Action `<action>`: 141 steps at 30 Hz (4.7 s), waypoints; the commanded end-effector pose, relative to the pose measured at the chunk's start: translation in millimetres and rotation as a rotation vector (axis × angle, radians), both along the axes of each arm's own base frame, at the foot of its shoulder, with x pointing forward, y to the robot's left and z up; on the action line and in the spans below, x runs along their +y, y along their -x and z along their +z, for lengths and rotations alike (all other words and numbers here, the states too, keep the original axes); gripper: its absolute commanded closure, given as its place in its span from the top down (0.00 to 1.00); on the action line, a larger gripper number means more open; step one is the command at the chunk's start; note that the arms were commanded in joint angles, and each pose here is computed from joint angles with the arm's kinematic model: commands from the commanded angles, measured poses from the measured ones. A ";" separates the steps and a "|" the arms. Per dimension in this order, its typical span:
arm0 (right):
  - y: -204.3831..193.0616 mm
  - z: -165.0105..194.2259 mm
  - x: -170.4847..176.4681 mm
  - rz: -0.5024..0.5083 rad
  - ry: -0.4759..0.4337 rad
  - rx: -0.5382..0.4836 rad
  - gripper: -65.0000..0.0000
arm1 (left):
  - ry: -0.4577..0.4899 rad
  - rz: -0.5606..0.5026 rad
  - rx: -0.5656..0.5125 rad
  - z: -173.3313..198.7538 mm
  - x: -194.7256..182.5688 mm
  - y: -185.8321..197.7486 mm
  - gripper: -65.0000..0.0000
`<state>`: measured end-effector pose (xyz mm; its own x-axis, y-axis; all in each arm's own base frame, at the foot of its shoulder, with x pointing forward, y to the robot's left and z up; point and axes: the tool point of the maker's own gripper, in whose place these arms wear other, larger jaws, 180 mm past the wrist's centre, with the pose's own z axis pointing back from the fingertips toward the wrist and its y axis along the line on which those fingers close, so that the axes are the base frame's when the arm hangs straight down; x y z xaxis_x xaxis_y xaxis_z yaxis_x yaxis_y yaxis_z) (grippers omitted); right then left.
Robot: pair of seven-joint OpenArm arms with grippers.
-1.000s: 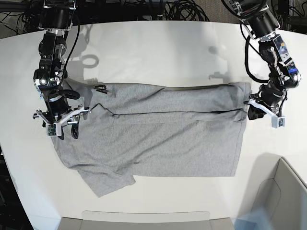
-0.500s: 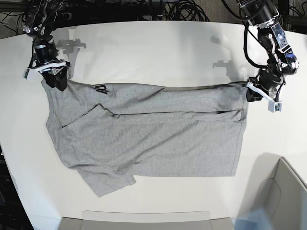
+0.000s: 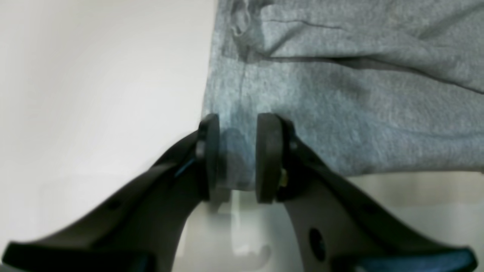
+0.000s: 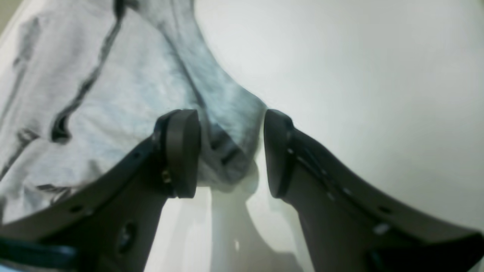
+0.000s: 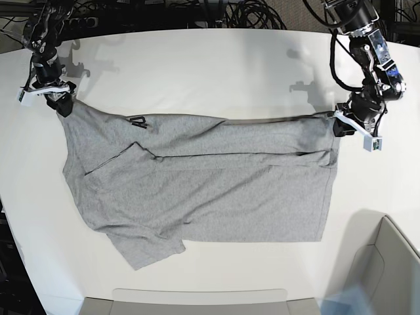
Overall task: Fold the T-shirt properly
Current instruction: 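Drag both held corners back to flatten the folded shirt, then release the right gripper and move it to the shirt's hem corner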
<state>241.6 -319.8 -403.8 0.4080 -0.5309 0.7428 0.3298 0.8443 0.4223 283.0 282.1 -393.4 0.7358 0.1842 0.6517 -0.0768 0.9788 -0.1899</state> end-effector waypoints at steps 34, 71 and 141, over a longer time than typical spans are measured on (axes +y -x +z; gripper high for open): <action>-10.0 12.1 -12.4 0.045 0.035 0.009 0.43 | 0.070 -0.014 0.087 2.4 17.8 -6.2 0.36; 20.9 22.4 -47.9 0.222 0.270 0.149 0.00 | -0.018 -0.021 0.238 -29.1 26.8 78.0 0.00; -193.9 70.0 108.2 0.639 0.560 0.043 0.43 | -0.293 -0.020 0.033 68.3 48.1 73.4 0.21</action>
